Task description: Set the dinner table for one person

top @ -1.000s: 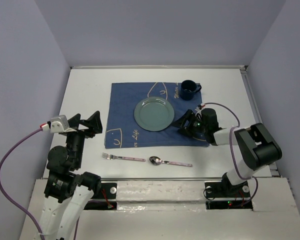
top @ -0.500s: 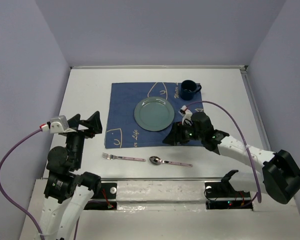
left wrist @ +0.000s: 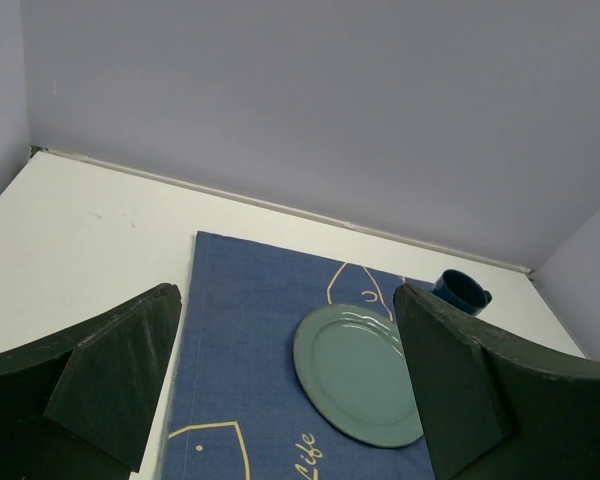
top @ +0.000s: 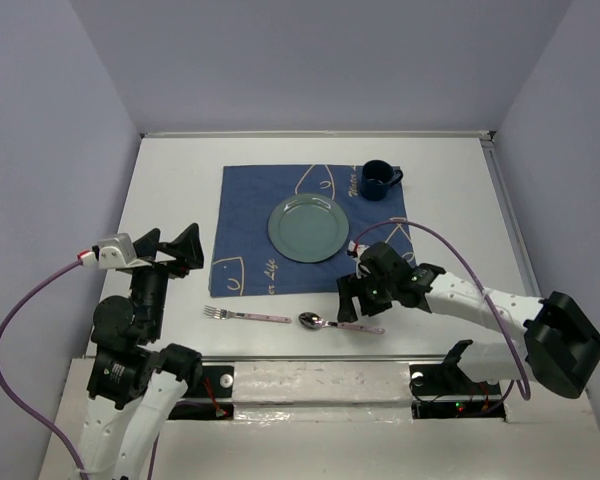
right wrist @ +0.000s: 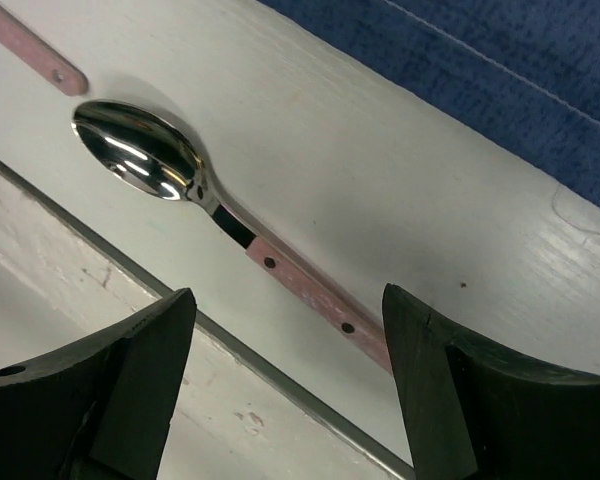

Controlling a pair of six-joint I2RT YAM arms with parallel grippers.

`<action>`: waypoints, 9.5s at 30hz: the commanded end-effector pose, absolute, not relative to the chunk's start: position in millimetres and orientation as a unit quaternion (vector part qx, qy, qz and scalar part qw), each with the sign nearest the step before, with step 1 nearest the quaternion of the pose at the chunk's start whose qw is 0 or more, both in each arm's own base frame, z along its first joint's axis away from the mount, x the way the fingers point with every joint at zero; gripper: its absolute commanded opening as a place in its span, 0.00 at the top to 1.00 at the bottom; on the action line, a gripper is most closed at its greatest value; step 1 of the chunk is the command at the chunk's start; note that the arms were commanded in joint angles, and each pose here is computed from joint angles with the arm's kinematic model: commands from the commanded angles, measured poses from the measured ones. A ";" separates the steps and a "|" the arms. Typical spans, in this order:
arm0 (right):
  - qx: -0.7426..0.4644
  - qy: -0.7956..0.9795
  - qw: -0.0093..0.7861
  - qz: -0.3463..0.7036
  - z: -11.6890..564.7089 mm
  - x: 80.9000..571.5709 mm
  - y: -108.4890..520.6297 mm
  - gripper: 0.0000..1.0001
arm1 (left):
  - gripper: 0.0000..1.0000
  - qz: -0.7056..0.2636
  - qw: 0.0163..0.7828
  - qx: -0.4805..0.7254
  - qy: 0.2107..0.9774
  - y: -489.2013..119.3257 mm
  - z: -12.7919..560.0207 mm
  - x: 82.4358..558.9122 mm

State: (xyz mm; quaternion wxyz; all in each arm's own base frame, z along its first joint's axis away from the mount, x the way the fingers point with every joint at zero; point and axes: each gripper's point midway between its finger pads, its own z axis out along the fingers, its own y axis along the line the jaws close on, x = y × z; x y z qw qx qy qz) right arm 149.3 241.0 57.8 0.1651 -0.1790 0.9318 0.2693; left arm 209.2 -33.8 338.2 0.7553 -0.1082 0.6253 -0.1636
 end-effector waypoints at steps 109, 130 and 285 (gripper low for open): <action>-0.028 0.897 0.407 0.172 148.5 386.0 218.1 0.63 | 0.01 -0.178 0.756 -0.097 0.622 -42.5 341.8 213.1; -0.460 0.768 0.352 0.274 98.2 180.3 468.1 0.47 | 0.01 -0.138 0.749 -0.152 0.630 -19.4 333.0 215.1; 0.007 0.754 0.545 0.367 253.5 315.2 390.9 0.00 | 0.01 -0.109 0.767 -0.183 0.606 2.9 343.0 200.2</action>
